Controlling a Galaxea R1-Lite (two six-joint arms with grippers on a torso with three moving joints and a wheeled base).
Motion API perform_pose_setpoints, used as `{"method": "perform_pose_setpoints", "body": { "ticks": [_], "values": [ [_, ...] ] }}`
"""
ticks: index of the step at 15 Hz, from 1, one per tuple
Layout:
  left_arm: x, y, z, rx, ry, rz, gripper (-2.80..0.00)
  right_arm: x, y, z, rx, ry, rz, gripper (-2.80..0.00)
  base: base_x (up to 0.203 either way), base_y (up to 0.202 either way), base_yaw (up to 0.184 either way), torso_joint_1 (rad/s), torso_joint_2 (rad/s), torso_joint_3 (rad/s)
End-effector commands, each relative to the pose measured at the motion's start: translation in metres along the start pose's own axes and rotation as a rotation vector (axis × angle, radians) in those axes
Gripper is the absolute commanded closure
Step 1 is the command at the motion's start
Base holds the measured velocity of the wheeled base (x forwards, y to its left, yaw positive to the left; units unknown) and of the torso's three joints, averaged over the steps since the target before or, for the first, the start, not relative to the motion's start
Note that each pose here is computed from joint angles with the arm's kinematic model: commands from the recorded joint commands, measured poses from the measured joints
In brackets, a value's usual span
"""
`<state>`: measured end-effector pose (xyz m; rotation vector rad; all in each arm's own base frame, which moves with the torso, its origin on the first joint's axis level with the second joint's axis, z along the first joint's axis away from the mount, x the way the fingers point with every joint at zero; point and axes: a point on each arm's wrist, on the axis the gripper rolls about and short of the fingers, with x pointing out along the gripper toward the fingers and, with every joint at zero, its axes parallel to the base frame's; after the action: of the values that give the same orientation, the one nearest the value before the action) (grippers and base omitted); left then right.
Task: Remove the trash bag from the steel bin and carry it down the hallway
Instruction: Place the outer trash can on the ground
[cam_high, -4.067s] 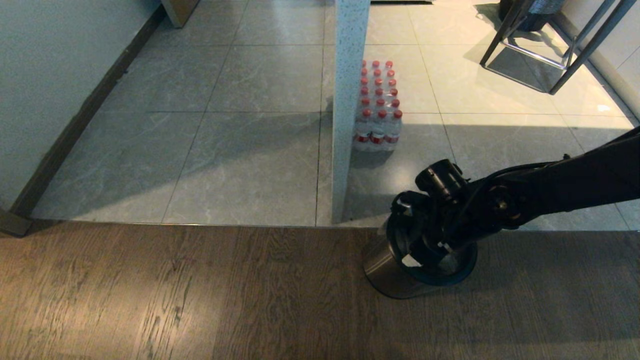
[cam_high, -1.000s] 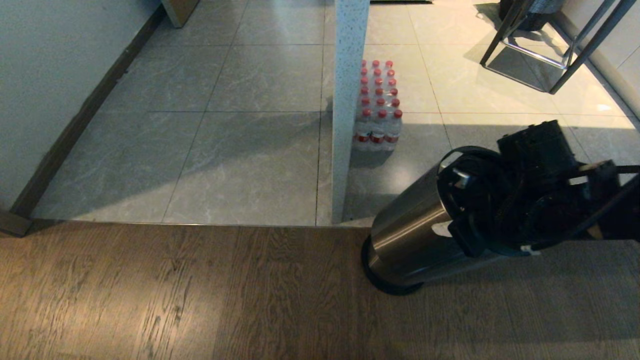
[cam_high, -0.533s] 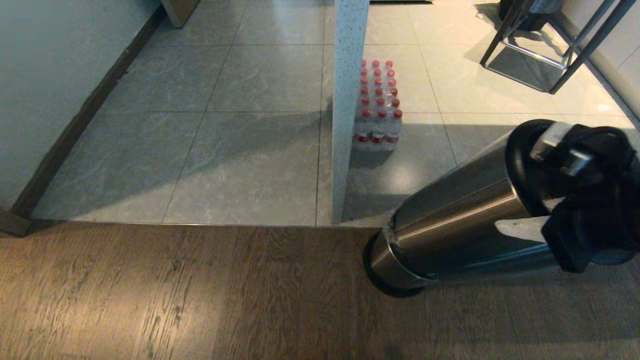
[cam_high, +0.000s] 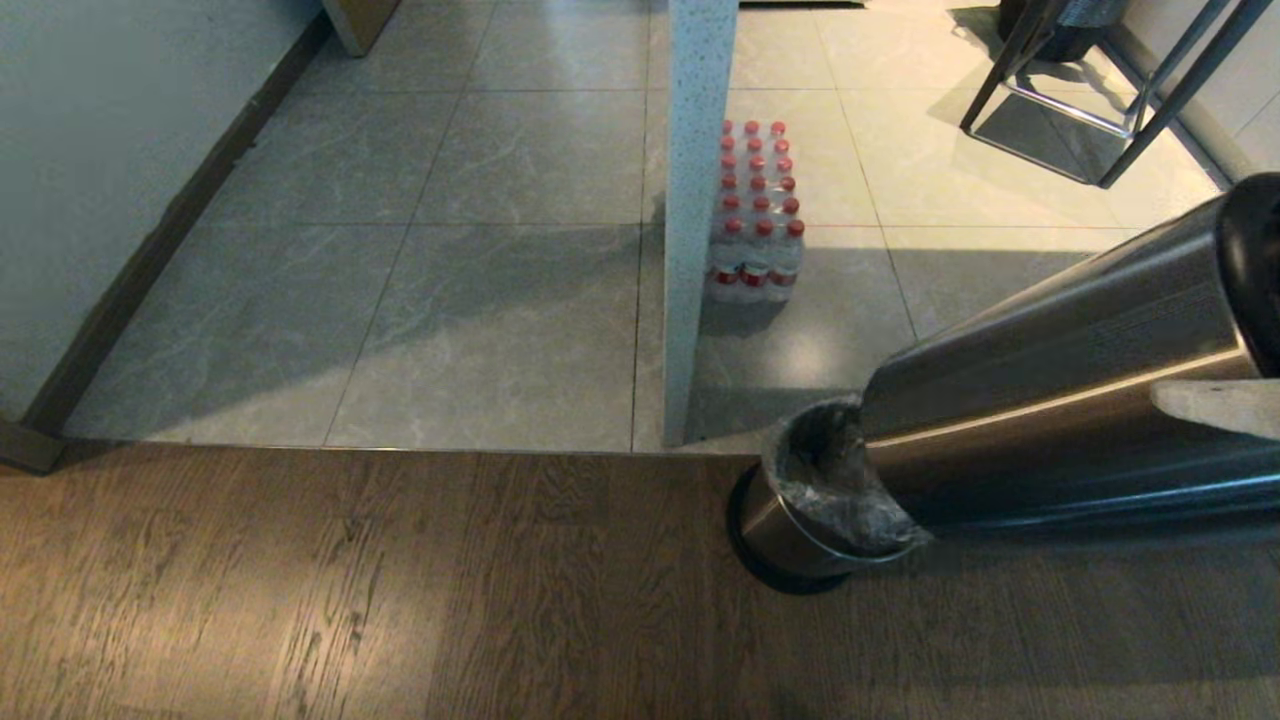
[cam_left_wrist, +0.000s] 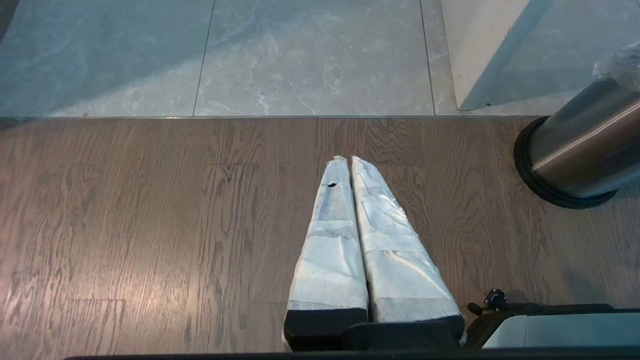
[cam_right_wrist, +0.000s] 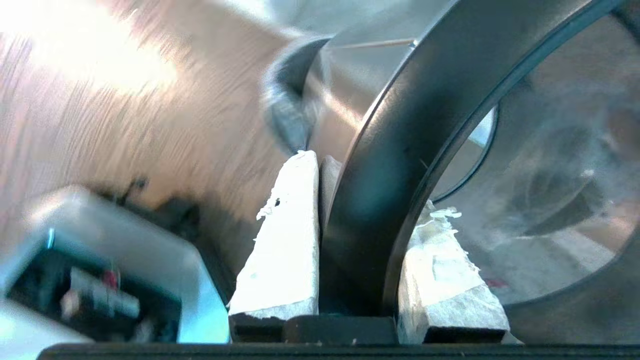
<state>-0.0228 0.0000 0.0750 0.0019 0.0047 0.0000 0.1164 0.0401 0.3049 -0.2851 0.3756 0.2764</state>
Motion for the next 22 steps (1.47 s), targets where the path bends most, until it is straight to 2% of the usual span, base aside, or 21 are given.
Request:
{"method": "perform_pose_setpoints", "body": {
  "ticks": [1,4,6,9,13,16,18,20,22],
  "values": [
    [0.0,0.0,0.0,0.0,0.0,0.0,0.0,0.005,-0.017,0.002,0.09,0.022,-0.158,0.0,0.0,0.0,0.0,0.0,0.0,0.0],
    [0.0,0.0,0.0,0.0,0.0,0.0,0.0,0.039,-0.051,-0.011,0.232,0.121,-0.378,0.0,0.0,0.0,0.0,0.0,0.0,0.0],
    [0.0,0.0,0.0,0.0,0.0,0.0,0.0,0.077,-0.08,-0.029,0.34,0.244,-0.495,0.0,0.0,0.0,0.0,0.0,0.0,0.0],
    [0.0,0.0,0.0,0.0,0.0,0.0,0.0,0.132,-0.112,-0.066,0.486,0.407,-0.581,0.0,0.0,0.0,0.0,0.0,0.0,0.0],
    [0.0,0.0,0.0,0.0,0.0,0.0,0.0,0.212,-0.14,-0.125,0.574,0.572,-0.603,0.0,0.0,0.0,0.0,0.0,0.0,0.0],
    [0.0,0.0,0.0,0.0,-0.002,0.0,0.0,0.274,-0.162,-0.164,0.598,0.602,-0.613,0.0,0.0,0.0,0.0,0.0,0.0,0.0],
    [0.0,0.0,0.0,0.0,0.0,0.0,0.0,0.309,-0.18,-0.182,0.607,0.578,-0.629,0.0,0.0,0.0,0.0,0.0,0.0,0.0],
    [0.0,0.0,0.0,0.0,0.0,0.0,0.0,0.329,-0.195,-0.187,0.602,0.533,-0.64,0.0,0.0,0.0,0.0,0.0,0.0,0.0],
    [0.0,0.0,0.0,0.0,0.0,0.0,0.0,0.337,-0.2,-0.193,0.609,0.511,-0.645,0.0,0.0,0.0,0.0,0.0,0.0,0.0]
  ]
}}
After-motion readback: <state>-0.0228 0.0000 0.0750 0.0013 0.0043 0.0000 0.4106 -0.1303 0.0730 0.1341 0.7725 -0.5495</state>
